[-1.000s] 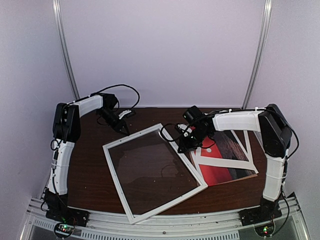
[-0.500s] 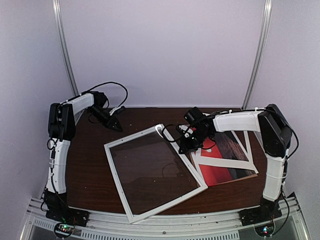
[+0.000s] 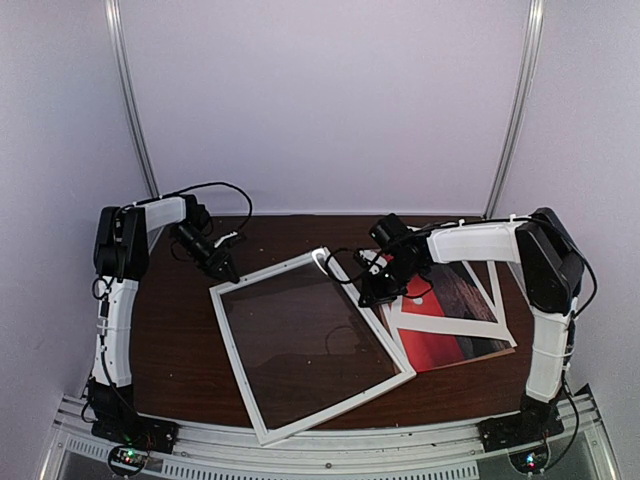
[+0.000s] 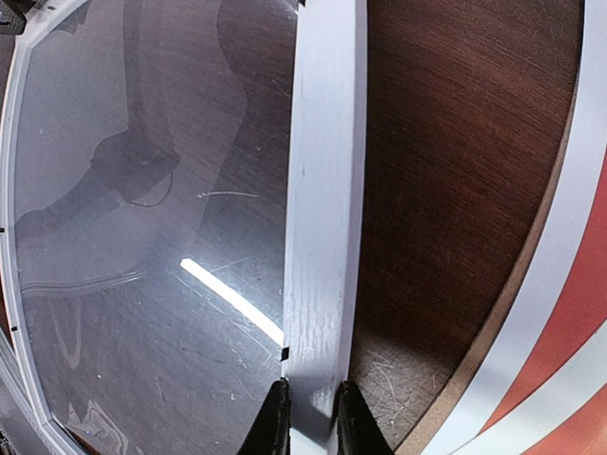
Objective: Put the photo into the frame
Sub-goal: Press the glass panel onto the frame body, then pick up the glass panel from the frame body.
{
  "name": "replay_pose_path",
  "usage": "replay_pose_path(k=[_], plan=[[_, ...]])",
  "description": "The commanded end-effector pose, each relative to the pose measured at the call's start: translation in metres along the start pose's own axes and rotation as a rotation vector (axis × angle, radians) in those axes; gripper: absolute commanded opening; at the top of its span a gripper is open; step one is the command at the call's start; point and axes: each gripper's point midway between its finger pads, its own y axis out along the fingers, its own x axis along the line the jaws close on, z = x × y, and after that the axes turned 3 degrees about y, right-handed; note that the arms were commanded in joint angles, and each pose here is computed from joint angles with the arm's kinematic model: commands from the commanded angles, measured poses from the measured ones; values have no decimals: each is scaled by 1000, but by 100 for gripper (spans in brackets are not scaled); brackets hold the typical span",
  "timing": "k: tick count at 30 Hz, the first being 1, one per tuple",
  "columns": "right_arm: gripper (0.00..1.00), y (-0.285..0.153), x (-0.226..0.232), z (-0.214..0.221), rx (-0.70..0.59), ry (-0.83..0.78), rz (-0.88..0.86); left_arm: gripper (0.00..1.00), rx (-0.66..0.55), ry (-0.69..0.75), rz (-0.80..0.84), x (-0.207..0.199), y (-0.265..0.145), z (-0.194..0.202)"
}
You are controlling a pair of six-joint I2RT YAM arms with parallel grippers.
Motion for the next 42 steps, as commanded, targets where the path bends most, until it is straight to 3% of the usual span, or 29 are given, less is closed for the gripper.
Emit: replay_pose_path(k=[1, 8, 16, 24, 37, 42], plan=[[0, 3, 1, -8, -23, 14, -31, 42, -35, 26, 22, -16, -19, -2], [0, 4, 0, -6, -20, 17, -32, 26, -39, 22, 21, -15, -22, -1], [0, 7, -1, -5, -16, 23, -32, 16, -53, 26, 25, -16, -25, -2], [0, 12, -4, -3, -8, 27, -28, 0, -66, 33, 40, -21, -28, -5], [0, 13, -7, -2, -9, 34, -23, 0, -83, 8, 58, -26, -32, -8], [0, 16, -9, -2, -5, 40, -23, 11, -77, -29, 74, -28, -29, -5]])
